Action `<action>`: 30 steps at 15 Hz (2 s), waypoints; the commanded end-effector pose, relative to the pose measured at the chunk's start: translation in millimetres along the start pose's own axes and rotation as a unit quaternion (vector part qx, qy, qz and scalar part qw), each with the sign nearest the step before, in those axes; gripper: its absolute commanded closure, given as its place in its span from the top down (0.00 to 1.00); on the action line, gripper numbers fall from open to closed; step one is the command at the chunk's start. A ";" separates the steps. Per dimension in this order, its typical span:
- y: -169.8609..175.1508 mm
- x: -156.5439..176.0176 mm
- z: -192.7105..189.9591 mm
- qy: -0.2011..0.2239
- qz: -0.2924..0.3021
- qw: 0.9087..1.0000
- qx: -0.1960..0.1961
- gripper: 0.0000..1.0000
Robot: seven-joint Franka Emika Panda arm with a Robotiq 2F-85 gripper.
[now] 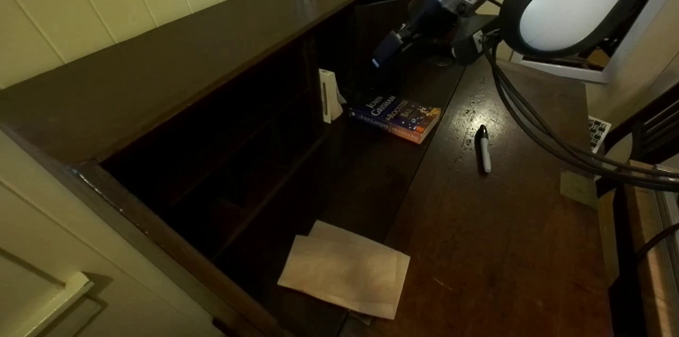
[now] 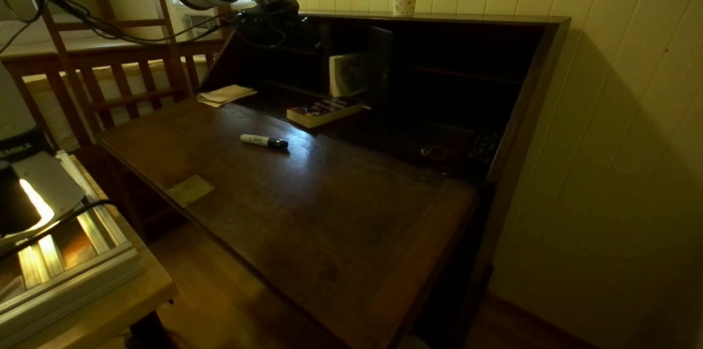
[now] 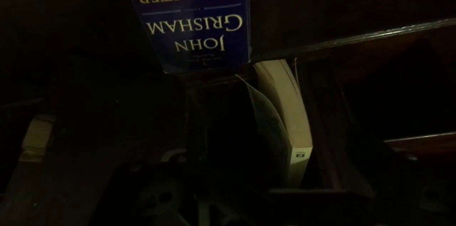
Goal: Put the white book on top of the blue book.
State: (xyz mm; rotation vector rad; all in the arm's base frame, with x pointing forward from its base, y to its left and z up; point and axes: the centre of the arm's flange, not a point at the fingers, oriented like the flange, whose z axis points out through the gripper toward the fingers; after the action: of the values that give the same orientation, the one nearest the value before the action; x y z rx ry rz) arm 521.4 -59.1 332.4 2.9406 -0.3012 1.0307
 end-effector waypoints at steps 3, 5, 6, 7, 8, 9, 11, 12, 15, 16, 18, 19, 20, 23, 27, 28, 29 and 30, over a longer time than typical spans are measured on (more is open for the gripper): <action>-0.2 23.4 42.3 0.034 0.009 0.999 -0.007 1.00; -4.1 31.3 51.6 0.039 0.005 0.999 -0.003 1.00; -8.1 33.5 56.4 0.040 0.002 0.999 -0.001 1.00; -11.7 35.6 62.0 0.039 0.000 0.999 0.002 1.00; -16.8 37.7 66.2 0.039 -0.002 0.999 0.005 1.00; -21.6 39.2 70.1 0.039 -0.005 0.999 0.008 1.00; -29.2 40.3 78.1 0.039 -0.011 0.999 0.012 1.00; -31.4 41.4 81.8 0.039 -0.014 0.999 0.014 1.00; -36.1 41.3 92.2 0.040 -0.020 0.999 0.015 1.00; -36.3 41.7 95.8 0.039 -0.021 0.999 0.016 1.00; -37.2 41.4 100.2 0.038 -0.021 0.999 0.017 1.00; -36.7 42.1 102.4 0.038 -0.018 0.999 0.017 1.00; -36.8 42.4 104.9 0.036 -0.016 0.999 0.018 1.00; -38.7 42.8 109.3 0.036 -0.019 0.999 0.016 1.00; -37.8 45.3 112.6 0.037 -0.019 0.999 0.017 0.72; -37.7 44.7 112.7 0.036 -0.020 0.999 0.017 0.69; -39.4 44.7 112.8 0.035 -0.022 0.999 0.019 0.63; -41.3 44.8 112.8 0.035 -0.023 0.999 0.021 0.55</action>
State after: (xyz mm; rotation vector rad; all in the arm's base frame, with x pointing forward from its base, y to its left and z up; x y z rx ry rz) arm 622.6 -33.2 276.5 2.9331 -0.2168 1.1166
